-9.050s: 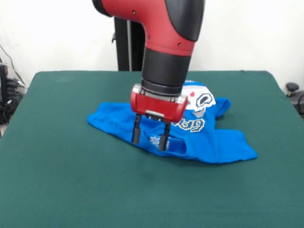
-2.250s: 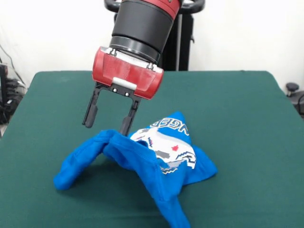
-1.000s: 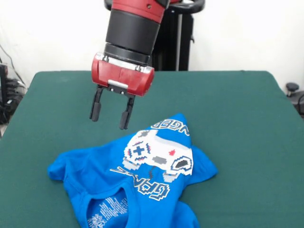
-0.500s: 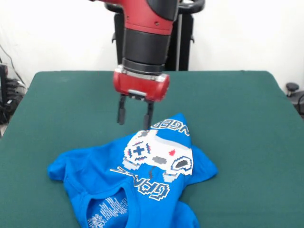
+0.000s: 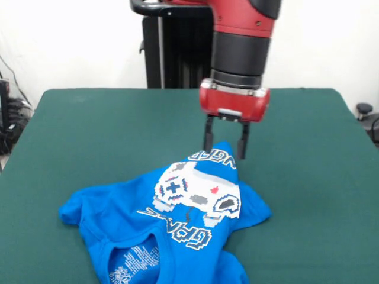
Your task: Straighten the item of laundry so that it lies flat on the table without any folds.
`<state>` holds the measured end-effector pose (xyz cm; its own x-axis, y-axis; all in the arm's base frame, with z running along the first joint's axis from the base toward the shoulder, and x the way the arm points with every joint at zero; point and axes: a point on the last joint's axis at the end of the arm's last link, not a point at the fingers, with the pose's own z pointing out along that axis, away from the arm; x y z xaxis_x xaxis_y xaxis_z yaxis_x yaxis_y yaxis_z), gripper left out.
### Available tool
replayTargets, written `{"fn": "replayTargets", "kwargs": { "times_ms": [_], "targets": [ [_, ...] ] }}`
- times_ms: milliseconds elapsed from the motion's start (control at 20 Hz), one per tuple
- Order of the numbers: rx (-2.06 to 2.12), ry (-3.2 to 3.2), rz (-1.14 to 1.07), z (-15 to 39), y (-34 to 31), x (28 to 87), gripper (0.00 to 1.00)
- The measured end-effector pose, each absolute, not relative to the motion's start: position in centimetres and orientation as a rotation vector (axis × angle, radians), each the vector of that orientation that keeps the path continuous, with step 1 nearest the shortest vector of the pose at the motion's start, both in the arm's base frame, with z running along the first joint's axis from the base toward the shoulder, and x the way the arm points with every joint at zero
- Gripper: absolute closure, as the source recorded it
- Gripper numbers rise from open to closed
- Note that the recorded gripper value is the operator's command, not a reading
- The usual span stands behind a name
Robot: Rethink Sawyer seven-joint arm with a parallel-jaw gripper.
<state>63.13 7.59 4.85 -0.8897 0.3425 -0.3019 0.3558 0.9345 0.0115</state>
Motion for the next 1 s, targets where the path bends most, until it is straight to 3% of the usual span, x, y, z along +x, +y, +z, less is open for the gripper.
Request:
{"fn": "replayTargets", "kwargs": {
  "times_ms": [1000],
  "targets": [
    [0.621,2.793,-0.021,3.6,14.2,62.2,0.00]
  ]
}}
